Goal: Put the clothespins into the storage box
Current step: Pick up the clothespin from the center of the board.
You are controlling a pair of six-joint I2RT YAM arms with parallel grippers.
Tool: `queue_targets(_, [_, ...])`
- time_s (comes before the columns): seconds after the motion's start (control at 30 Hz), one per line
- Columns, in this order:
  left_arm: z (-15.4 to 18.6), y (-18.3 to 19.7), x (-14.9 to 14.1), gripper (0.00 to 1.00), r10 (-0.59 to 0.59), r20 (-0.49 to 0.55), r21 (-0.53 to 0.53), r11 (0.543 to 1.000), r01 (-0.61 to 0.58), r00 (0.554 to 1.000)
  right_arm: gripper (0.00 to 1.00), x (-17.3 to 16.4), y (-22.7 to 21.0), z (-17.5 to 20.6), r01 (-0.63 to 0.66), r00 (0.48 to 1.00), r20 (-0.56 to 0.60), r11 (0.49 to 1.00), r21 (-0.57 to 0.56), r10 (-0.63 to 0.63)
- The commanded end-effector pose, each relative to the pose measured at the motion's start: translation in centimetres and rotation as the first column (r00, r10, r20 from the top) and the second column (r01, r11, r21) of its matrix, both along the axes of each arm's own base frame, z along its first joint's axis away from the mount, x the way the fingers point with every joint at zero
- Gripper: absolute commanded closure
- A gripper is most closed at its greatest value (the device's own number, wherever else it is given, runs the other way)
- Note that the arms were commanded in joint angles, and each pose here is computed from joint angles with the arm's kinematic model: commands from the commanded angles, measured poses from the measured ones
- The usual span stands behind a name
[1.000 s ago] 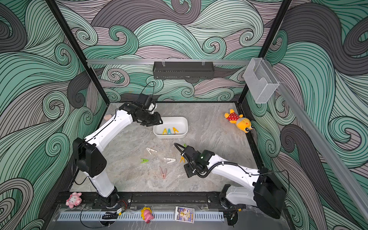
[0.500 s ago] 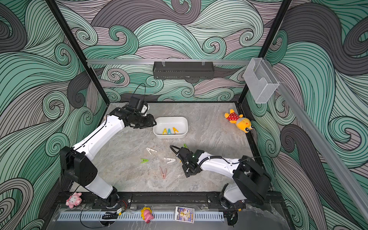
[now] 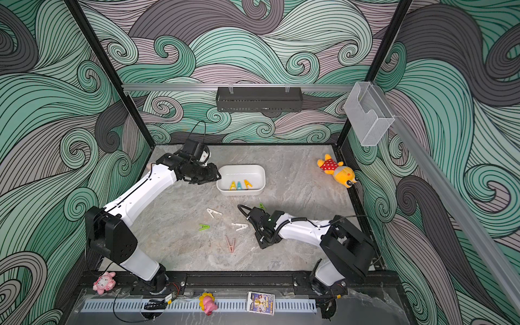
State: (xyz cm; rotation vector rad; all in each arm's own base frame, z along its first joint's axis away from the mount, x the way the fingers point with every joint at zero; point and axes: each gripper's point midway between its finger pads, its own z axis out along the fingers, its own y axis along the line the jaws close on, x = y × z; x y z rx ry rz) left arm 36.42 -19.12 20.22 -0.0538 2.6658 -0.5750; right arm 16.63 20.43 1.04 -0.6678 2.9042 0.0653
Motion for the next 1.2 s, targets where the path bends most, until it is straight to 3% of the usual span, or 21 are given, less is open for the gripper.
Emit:
queue_targets(0.0, [0.5,0.2,0.0,0.52,0.001,-0.010,-0.016,1.000,-0.001,1.000,0.59,0.1,0.2,-0.8,-0.002,1.000,-0.006,1.000,-0.014,0.002])
queue_targets(0.1, [0.3,0.2,-0.2,0.52,0.007,-0.020,-0.016,1.000,-0.008,1.000,0.65,-0.2,0.0,-1.0,-0.001,1.000,-0.026,1.000,-0.026,0.001])
queue_targets(0.47, [0.4,0.5,-0.4,0.52,0.010,-0.020,-0.022,1.000,-0.010,1.000,0.64,-1.6,-1.9,-1.0,0.018,0.999,-0.049,0.998,-0.057,-0.021])
queue_targets(0.77, [0.1,0.7,-0.7,0.52,0.022,-0.030,-0.026,0.999,-0.023,0.999,0.71,-1.8,-2.2,-0.8,0.025,0.999,-0.045,0.998,-0.052,-0.027])
queue_targets(1.07, [0.1,1.2,-0.9,0.52,0.034,-0.027,-0.019,0.999,-0.034,0.999,0.91,-1.3,-1.6,0.2,0.007,0.999,-0.032,0.999,-0.039,-0.008])
queue_targets(1.17, [-0.1,1.3,-0.9,0.52,0.043,-0.038,-0.028,0.999,-0.044,0.998,0.92,-0.8,-1.3,1.2,0.001,1.000,-0.013,0.999,-0.038,-0.002])
